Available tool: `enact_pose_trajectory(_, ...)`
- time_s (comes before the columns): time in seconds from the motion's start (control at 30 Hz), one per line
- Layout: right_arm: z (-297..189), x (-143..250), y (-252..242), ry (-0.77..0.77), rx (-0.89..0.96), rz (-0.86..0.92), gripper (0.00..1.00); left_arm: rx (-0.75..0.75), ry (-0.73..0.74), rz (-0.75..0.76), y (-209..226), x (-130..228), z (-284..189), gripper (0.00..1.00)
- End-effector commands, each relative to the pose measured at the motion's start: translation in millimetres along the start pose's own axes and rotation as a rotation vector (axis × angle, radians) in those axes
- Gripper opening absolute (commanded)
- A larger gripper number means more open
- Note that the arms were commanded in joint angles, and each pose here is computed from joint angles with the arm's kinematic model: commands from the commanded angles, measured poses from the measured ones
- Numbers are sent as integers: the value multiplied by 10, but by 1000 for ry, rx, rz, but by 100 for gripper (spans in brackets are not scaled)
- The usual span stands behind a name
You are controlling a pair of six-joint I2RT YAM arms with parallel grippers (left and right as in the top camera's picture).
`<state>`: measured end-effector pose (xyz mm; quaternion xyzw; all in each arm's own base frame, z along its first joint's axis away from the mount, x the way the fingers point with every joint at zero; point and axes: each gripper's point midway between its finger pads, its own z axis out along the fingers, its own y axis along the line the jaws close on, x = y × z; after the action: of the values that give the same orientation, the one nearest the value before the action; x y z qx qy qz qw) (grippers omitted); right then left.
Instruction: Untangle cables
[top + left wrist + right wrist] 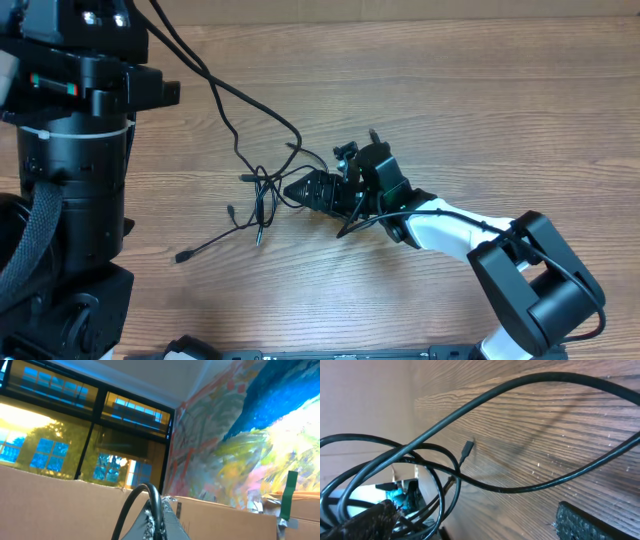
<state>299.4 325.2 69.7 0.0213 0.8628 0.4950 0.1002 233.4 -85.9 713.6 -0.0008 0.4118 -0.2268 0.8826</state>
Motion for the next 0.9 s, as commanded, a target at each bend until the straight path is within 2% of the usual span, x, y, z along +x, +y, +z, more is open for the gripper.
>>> enact_pose_trajectory(0.0,69,40,0,-26,32,-30,100,-15,-31,-51,27,-143,-36,4)
enact_pose_trajectory(0.37,270,110,175,-144,73,-124,100,-15,-27,-82,28,-132,-36,4)
enact_pose_trajectory(0.57,340,-11,101,-330,159,-77,100,-19,-2,-111,36,-68,-34,4)
enact_pose_trajectory(0.73,547,40,74,-288,118,-82,100,-19,-3,-111,35,-60,-24,4)
enact_pose_trajectory(0.87,676,18,99,-237,148,-174,99,-19,-3,-111,35,-58,-24,4)
